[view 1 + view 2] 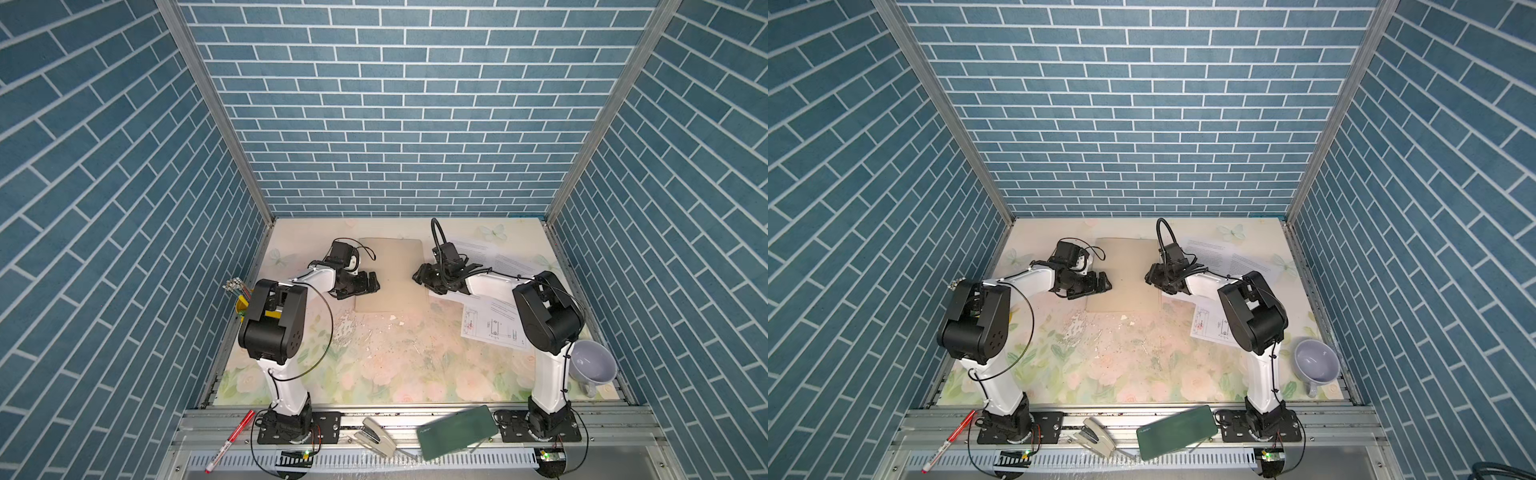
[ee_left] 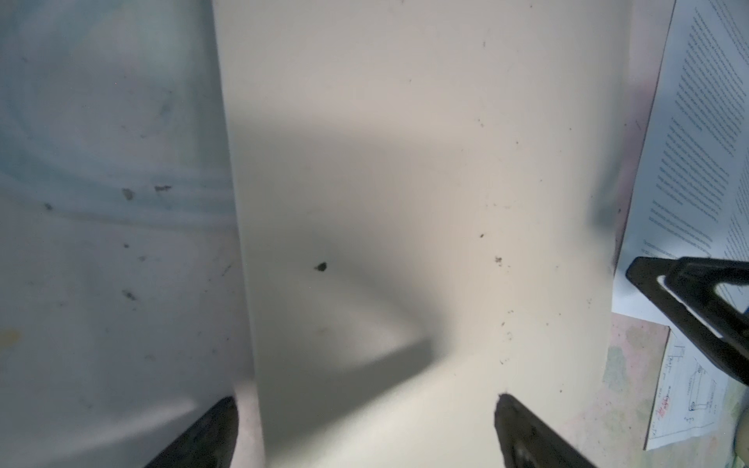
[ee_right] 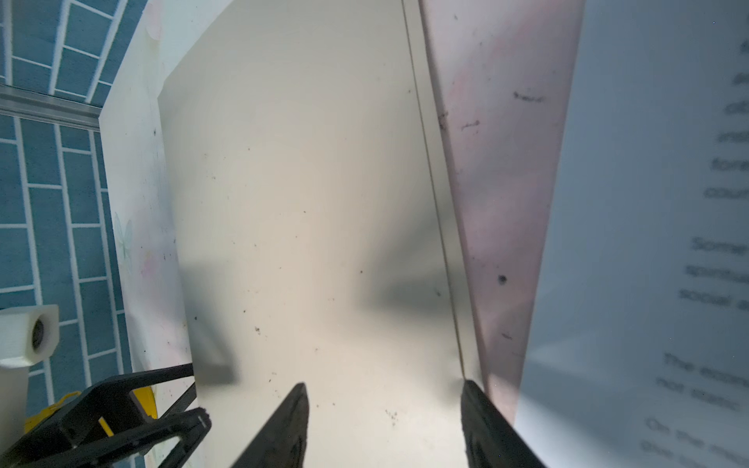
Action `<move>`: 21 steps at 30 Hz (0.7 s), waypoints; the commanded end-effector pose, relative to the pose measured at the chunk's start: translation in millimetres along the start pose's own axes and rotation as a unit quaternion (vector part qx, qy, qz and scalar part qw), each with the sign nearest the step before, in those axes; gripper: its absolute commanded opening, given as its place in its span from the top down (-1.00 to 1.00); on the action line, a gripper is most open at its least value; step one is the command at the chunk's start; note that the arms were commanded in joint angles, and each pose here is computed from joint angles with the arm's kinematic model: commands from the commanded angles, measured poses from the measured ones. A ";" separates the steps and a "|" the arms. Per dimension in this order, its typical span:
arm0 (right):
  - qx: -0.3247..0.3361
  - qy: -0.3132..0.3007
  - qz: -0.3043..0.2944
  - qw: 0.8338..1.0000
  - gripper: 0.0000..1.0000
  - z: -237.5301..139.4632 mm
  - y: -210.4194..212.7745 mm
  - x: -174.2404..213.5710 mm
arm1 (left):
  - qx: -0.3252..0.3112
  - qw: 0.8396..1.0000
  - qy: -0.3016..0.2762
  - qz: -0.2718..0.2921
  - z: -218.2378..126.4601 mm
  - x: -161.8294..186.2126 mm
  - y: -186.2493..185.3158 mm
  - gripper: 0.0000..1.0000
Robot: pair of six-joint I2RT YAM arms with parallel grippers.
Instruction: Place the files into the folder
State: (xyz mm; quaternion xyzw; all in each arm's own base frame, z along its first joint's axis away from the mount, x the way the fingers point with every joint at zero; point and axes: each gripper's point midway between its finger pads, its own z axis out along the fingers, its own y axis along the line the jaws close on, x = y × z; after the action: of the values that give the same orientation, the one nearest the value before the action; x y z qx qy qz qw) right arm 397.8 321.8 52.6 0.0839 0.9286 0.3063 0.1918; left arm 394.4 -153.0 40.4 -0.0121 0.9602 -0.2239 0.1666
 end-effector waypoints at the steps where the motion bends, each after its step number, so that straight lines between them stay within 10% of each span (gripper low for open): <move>1: 0.007 0.021 0.005 1.000 -0.19 8.1 -4.4 11.5 | 0.000 1.000 0.025 -0.010 4.3 16.5 3.0 -0.99; 21: 0.009 0.042 0.028 0.999 -0.18 13.3 -15.1 25.2 | 0.012 0.999 0.028 -0.011 4.9 18.5 -0.5 -0.99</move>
State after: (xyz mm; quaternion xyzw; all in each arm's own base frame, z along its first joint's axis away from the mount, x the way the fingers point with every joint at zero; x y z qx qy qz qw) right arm 392.6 324.7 41.9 0.0830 0.9312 0.3102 0.1723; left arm 393.7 -156.5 41.1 -0.0112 0.9577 -0.2352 0.1654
